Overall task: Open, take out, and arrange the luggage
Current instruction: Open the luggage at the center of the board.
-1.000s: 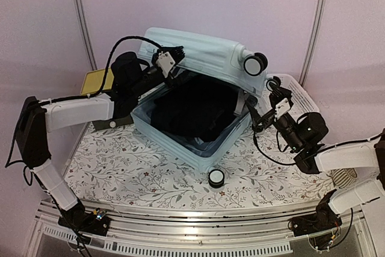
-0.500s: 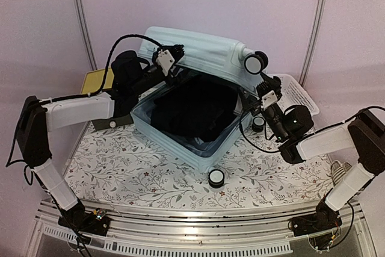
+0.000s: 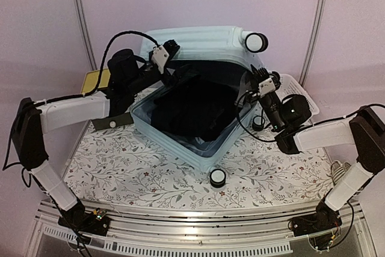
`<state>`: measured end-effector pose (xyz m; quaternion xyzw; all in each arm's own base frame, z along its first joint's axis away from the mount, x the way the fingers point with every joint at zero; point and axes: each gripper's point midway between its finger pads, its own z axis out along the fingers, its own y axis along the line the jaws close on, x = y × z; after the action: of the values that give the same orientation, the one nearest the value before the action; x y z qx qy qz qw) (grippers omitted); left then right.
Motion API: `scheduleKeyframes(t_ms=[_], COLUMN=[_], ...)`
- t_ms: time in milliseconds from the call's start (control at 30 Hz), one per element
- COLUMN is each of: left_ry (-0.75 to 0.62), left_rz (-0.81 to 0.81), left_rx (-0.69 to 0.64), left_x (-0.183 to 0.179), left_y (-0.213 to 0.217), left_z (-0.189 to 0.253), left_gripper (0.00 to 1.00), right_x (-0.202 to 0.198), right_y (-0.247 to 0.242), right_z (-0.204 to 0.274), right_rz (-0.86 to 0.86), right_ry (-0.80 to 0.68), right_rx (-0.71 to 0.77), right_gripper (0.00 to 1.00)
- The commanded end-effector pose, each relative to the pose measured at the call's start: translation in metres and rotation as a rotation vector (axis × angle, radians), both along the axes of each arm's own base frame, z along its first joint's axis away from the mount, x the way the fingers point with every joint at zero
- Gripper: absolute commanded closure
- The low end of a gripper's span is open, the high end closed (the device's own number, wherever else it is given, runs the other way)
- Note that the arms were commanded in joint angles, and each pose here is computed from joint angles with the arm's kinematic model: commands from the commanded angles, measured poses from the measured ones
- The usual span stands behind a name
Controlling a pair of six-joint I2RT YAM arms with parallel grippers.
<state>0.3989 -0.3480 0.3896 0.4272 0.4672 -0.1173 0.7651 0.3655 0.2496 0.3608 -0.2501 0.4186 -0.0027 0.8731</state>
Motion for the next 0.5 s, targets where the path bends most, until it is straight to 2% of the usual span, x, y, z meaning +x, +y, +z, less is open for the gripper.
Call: scheduleKeyframes(t_ms=[0,133,267,467], left_ry=[0.154,0.264,0.402,0.463], left_rz=[-0.075,-0.079,-0.014,0.004], left_rx=[-0.090,-0.088,-0.065,0.148], left_x=[-0.036,-0.058,-0.066,-0.081], left_y=[0.018,0.029,0.046,0.057], left_z=[0.007,-0.010,-0.037,-0.098], left_gripper=[0.24,0.19,0.15,0.12], right_x=[0.024,0.043,0.065,0.094], right_y=[-0.008,-0.011,-0.017,-0.032], right_z=[0.011,0.015,0.023,0.032], right_rz=[0.002,0.062,0.106,0.153], right_ry=[0.119,0.211,0.290,0.404], right_rx=[0.059,0.073,0.087,0.118], right_gripper=[0.99,0.99,0.99,0.99])
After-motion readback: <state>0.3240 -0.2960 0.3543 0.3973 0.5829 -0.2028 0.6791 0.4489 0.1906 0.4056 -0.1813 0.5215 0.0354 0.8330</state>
